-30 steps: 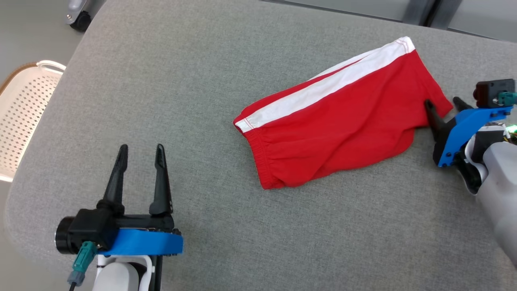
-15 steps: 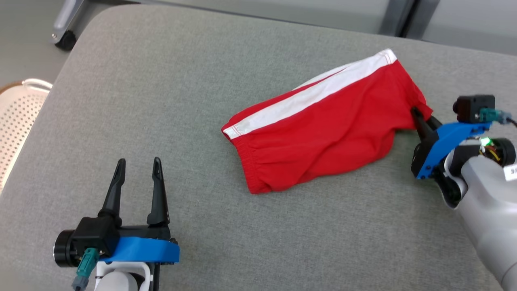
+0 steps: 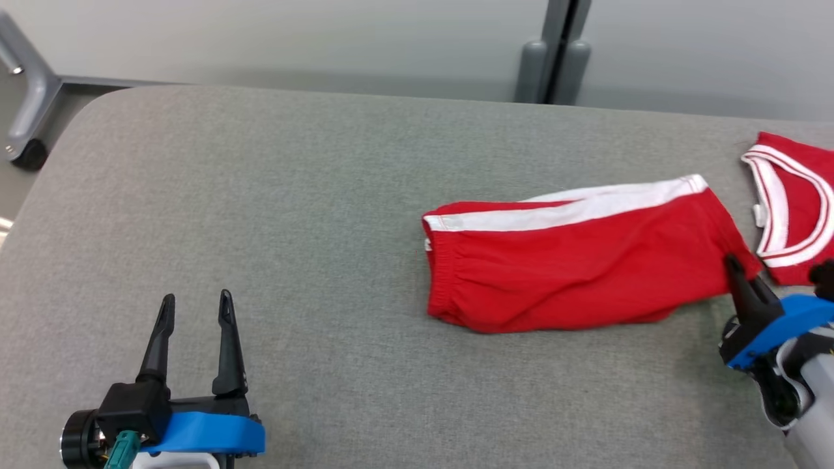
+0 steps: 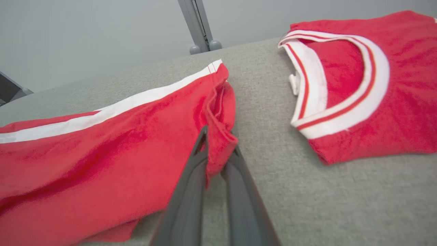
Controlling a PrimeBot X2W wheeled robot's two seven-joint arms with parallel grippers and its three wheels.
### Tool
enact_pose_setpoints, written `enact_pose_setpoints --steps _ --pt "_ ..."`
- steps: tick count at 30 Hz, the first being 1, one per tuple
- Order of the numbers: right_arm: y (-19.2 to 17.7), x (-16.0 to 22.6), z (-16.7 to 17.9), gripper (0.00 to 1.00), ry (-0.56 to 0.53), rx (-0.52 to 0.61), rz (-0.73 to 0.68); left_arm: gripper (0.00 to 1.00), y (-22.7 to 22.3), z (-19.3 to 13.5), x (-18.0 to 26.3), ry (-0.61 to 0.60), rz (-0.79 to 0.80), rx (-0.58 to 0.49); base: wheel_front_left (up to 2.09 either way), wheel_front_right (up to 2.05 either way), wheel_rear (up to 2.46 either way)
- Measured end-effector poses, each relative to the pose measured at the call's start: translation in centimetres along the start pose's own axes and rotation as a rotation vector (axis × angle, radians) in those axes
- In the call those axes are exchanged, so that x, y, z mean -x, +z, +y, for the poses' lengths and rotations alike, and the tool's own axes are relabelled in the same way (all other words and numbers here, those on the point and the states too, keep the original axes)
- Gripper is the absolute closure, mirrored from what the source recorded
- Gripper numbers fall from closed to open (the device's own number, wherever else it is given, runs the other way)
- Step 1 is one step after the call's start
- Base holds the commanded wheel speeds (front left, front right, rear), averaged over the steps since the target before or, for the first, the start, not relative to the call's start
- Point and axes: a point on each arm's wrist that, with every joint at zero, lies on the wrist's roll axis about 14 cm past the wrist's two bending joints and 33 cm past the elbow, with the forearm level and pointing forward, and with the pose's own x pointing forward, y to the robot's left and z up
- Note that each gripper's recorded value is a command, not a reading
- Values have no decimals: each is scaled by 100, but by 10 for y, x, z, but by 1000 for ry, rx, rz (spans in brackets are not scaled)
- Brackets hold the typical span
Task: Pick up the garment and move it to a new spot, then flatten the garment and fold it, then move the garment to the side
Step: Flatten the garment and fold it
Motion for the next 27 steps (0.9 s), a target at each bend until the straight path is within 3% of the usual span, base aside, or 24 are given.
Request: enact_pose_setpoints --steps 7,14,20,27 --pt "-7 33 -31 100 -82 -71 -32 0 4 -11 -7 -39 -15 -1 0 0 0" --pt "15 31 -13 100 -39 -80 -117 0 6 -13 -6 -49 -22 -2 0 0 0" --pt "48 26 40 100 96 -66 -228 0 10 -10 0 -40 -34 -2 0 0 0" --pt "66 28 134 100 336 -41 -287 0 13 -1 8 -12 -42 4 0 0 0"
